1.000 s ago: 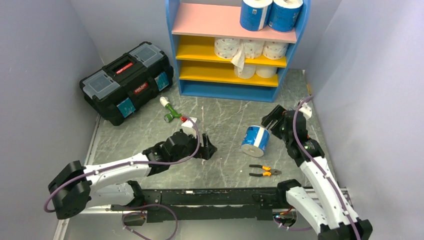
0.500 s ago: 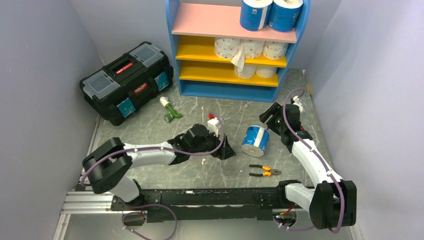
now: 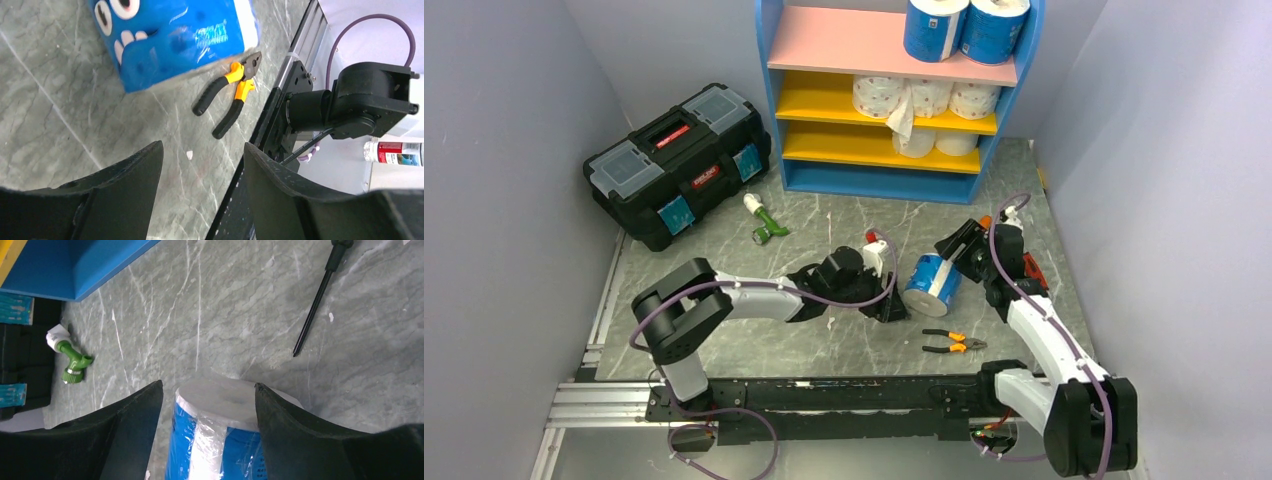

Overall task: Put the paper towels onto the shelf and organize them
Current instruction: Move the paper towel to the center of the board, then pick up the paper towel from the center of the board.

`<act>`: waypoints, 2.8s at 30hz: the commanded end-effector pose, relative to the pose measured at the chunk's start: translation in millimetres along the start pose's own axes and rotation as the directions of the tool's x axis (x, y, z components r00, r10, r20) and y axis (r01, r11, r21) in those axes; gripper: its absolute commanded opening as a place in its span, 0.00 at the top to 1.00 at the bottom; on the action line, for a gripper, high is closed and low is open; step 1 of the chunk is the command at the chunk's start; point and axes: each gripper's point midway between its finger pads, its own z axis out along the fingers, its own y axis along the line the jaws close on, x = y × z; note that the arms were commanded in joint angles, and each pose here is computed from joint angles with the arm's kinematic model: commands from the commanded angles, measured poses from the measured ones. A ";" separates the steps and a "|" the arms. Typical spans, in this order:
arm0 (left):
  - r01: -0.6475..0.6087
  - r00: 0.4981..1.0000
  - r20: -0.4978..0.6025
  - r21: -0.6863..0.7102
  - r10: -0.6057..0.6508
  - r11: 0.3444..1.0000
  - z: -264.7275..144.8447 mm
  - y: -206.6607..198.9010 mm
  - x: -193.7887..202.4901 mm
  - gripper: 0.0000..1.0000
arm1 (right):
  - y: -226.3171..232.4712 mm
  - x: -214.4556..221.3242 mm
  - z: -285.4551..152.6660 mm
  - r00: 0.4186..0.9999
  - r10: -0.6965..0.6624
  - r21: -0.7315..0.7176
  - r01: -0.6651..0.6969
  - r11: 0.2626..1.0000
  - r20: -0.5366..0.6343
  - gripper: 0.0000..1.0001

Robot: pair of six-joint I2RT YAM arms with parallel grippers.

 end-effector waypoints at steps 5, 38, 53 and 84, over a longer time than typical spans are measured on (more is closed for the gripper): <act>-0.022 0.999 0.037 0.006 0.022 1.000 19.9 -6.0 -20.2 0.35 | 13.1 19.6 -18.8 1.000 0.004 -0.081 -0.006 0.997 -0.021 0.30; 0.163 0.958 0.280 -0.363 -0.060 0.917 -55.4 96.5 -57.9 0.33 | 41.1 73.3 -58.8 0.997 -0.017 -0.193 0.002 0.981 -0.077 0.15; 0.136 0.963 0.263 -0.292 -0.058 0.947 -68.9 76.5 -49.4 0.33 | 50.9 67.7 -55.1 0.994 -0.060 -0.466 0.012 0.885 -0.089 0.13; 0.121 0.967 0.249 -0.241 -0.059 0.963 -55.6 59.7 -41.3 0.33 | 87.8 74.2 -72.0 0.980 -0.091 -0.630 -0.044 0.775 -0.180 0.65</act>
